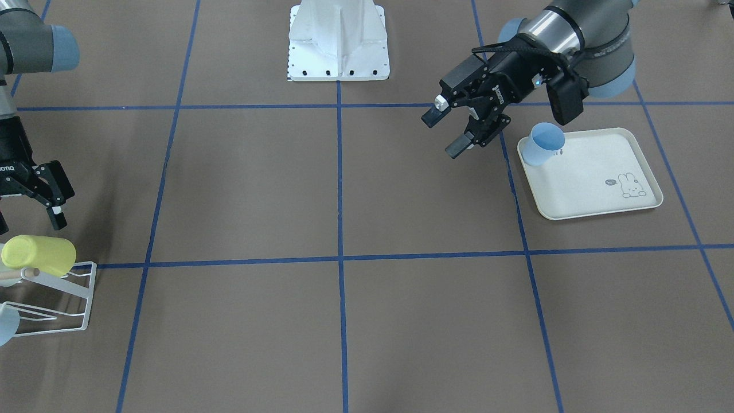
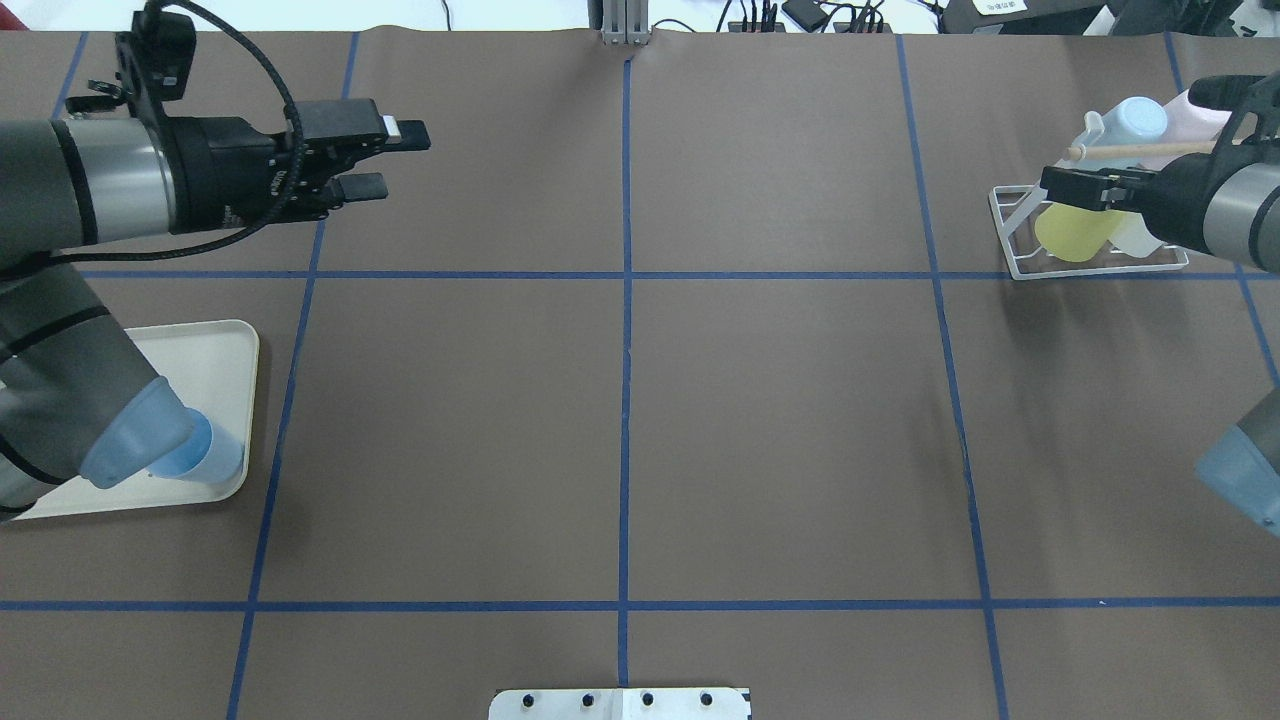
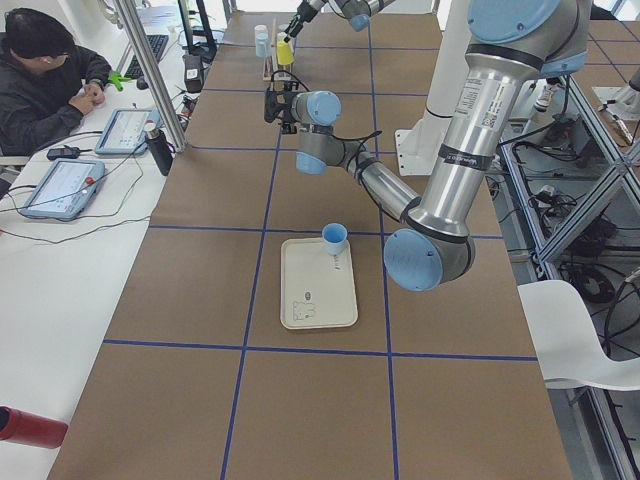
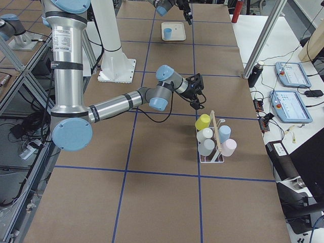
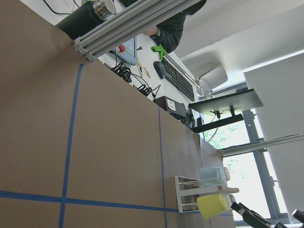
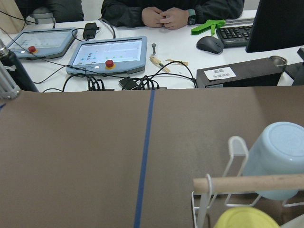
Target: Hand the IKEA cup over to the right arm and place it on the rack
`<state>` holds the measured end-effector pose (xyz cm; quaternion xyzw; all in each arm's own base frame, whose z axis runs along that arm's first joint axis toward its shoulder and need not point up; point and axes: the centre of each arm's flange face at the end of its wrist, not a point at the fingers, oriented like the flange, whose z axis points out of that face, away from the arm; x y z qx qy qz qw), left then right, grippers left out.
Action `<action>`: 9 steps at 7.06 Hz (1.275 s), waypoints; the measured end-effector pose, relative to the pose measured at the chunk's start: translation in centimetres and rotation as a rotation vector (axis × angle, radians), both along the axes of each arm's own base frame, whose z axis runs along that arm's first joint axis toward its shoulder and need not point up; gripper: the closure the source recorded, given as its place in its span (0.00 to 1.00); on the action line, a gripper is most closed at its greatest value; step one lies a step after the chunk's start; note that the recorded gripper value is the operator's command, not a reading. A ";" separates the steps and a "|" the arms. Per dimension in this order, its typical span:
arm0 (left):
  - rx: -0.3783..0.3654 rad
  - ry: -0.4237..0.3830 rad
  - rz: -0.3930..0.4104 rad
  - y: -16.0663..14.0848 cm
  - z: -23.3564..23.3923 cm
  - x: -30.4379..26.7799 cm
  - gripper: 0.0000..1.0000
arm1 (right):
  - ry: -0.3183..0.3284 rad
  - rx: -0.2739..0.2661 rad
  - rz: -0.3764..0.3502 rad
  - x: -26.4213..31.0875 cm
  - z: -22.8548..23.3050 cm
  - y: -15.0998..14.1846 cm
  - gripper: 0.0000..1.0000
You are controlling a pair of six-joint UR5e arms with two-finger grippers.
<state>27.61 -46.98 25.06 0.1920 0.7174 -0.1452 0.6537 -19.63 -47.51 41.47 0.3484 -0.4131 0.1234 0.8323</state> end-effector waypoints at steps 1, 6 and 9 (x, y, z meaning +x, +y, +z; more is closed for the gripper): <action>0.031 -0.083 0.022 0.1 2.6 -2.1 0.01 | -0.026 -0.004 -0.031 0.1 -1.8 0.7 0.00; 0.068 -0.503 0.190 5.7 16.8 -8.2 0.01 | -0.359 -0.121 -0.111 -1.9 -11.3 1.4 0.00; 0.011 -0.710 0.342 8.2 18.4 -6.7 0.01 | -0.430 -0.163 -0.136 -3.2 -13.0 1.3 0.00</action>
